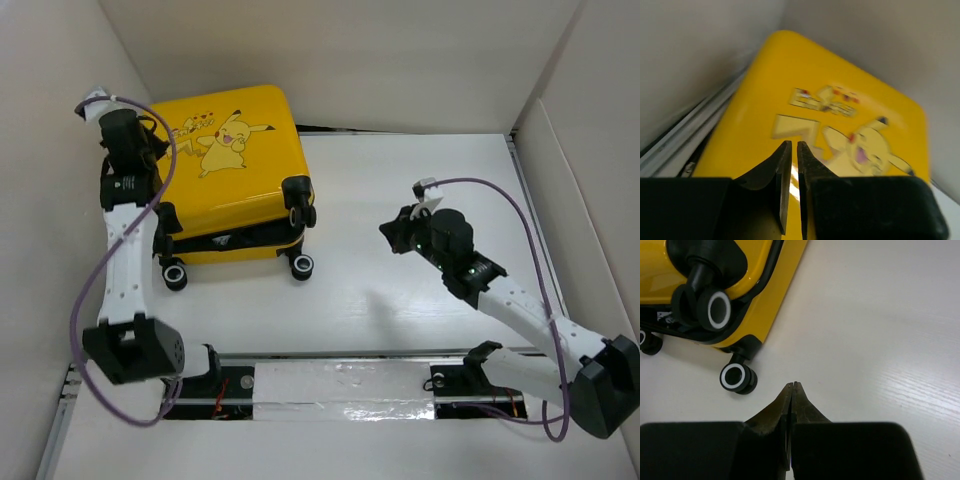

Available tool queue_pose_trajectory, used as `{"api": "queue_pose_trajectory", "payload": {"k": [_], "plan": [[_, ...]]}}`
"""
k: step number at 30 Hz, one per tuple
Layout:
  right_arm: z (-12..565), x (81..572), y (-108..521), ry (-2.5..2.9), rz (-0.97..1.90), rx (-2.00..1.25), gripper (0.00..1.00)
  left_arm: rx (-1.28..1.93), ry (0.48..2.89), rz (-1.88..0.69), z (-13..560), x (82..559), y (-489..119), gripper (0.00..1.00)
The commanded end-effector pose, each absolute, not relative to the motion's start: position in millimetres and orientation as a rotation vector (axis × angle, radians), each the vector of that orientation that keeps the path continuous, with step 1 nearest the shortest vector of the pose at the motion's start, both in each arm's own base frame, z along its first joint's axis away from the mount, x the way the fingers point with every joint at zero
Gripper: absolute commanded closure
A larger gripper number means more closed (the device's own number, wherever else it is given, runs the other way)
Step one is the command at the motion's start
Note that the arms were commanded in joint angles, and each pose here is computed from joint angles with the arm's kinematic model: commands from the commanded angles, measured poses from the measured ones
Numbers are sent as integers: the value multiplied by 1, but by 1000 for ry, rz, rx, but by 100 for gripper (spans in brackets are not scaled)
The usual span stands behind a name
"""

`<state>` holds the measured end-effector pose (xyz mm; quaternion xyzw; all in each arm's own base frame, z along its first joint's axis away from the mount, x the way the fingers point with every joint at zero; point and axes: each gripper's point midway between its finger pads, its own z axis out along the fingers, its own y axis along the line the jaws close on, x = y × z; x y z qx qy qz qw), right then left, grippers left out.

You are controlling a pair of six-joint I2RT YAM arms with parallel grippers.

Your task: Pack the luggage

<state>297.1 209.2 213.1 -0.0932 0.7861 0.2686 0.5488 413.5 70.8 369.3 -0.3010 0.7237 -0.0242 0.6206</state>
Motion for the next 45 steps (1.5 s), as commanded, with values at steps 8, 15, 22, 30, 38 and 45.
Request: {"api": "queue_pose_trajectory", "payload": {"k": [8,15,22,30,38,45], "plan": [[251,386,262,1791,606,-198,100,-1131,1555,335,317,424,224,82],[233,458,297,1854,587,-232,100,-1142,1737,408,258,452,248,77],[209,515,333,1920,592,-289,100,-1067,2011,358,161,469,205,81],[178,521,357,1971,615,-330,100,-1118,2149,211,92,454,166,83],[198,496,336,1916,672,-333,100,-929,2344,-107,49,431,31,89],[205,497,294,1942,607,-360,100,-751,2345,-468,66,384,-103,89]]}}
